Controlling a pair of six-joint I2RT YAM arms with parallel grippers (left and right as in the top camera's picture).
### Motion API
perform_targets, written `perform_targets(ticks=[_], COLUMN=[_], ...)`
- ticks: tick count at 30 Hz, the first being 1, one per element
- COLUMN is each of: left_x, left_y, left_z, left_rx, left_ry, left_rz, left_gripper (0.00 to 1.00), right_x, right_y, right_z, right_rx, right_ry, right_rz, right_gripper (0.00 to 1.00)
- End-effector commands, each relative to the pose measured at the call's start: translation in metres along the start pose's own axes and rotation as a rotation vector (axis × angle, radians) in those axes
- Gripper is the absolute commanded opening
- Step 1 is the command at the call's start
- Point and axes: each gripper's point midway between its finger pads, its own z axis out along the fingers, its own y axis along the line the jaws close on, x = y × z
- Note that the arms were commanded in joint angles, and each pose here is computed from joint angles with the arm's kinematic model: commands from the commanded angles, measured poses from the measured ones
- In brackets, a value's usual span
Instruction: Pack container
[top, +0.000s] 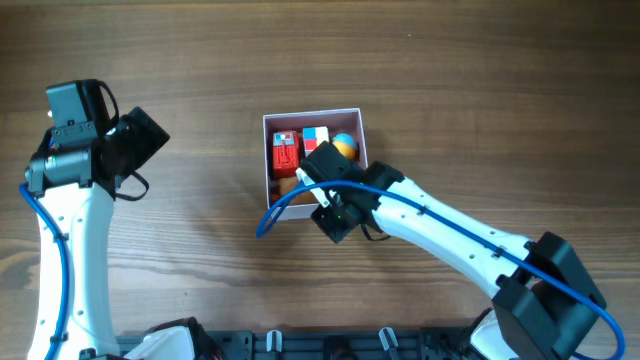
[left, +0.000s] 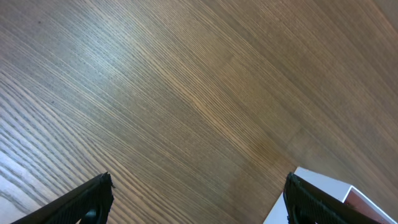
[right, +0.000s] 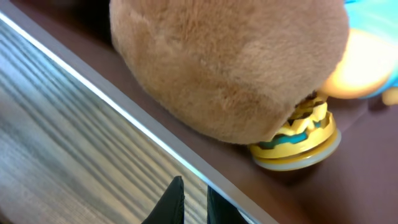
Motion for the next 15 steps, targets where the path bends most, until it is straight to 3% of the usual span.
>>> perform_targets(ticks=[1, 8, 13, 15], left_x=[0.001, 0.001, 0.001, 0.001], left_y=[0.0, 0.0, 0.0, 0.0], left_z=[0.001, 0.001, 0.001, 0.001], left_rx=[0.005, 0.005, 0.005, 0.006], left_ry=[0.011, 0.011, 0.011, 0.011], left_rz=[-0.014, -0.014, -0.013, -0.013], left_gripper=[0.89, 0.89, 0.89, 0.89], right_x=[-0.001, 0.001, -0.021, -0.046], right_y=[-0.008, 0.023, 0.022, -0.005], right_z=[0.003, 0.001, -0.022, -0.056], right_rx=[0.029, -0.152, -0.131, 0.009], right_ry=[0.0, -0.004, -0.087, -0.2], right_rz=[0.011, -0.141, -0.132, -0.003], right_gripper=[0.08, 0.09, 0.16, 0.18])
